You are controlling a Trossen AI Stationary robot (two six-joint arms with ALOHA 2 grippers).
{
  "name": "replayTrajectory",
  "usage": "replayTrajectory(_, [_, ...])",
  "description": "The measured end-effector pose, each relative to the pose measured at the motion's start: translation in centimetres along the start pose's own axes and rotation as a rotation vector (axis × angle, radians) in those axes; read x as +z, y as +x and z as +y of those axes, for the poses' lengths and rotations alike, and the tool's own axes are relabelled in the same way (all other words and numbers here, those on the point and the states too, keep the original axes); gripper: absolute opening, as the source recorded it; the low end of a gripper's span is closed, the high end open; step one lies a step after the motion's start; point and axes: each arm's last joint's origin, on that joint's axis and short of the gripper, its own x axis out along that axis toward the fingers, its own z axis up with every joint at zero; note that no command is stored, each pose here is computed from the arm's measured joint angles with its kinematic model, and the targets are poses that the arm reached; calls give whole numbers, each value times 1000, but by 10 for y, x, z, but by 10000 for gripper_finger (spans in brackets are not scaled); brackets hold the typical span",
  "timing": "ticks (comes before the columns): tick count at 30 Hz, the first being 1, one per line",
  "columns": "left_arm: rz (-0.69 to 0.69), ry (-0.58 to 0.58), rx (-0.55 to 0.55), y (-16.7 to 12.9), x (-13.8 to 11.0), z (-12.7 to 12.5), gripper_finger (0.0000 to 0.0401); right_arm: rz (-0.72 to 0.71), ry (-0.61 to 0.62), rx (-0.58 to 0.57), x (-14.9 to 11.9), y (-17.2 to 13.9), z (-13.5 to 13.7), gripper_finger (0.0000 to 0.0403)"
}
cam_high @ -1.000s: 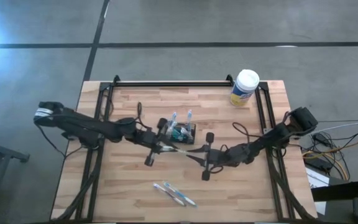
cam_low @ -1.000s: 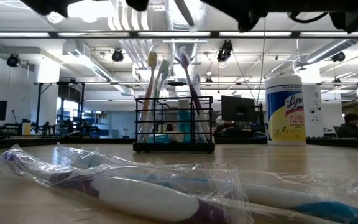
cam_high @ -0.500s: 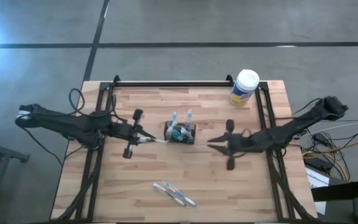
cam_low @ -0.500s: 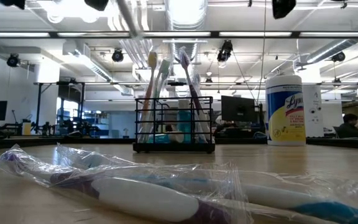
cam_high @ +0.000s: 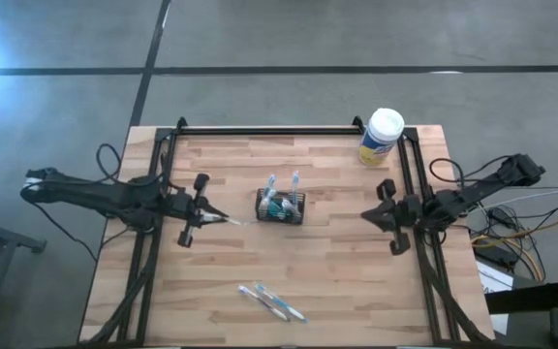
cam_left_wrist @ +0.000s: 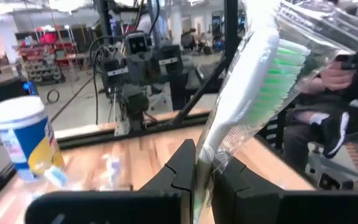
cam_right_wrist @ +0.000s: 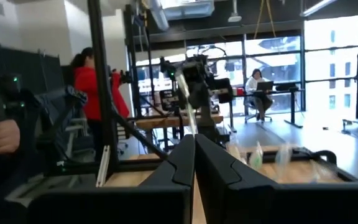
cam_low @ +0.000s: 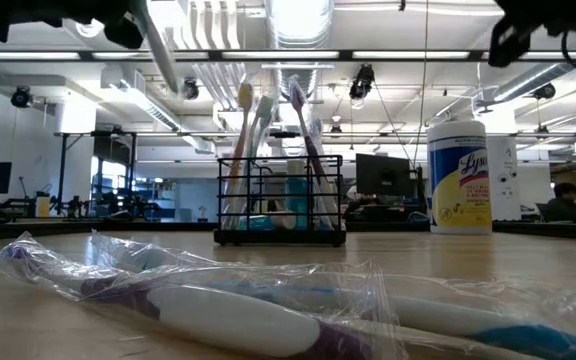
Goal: Pick & Place toothbrushing station
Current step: Put the green toothbrush into the black wire organizer
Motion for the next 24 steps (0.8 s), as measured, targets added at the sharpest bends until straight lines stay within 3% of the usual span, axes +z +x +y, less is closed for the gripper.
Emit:
replayTrajectory(7, [93,52,142,5,-9,5,22,-48,36,-2,-30,-20,-9,8])
replayTrajectory(13, [167,125,218,23,-8,20,22,-20,24,-9,-33,-19,-8,8])
replayTrajectory(19, [185,56,119,41,-7,44,22,-7,19,-9,-35,-19,-8,8])
replayTrajectory(24, [239,15,130,53,-18,58,22,23,11,-9,-39,-17,-8,8])
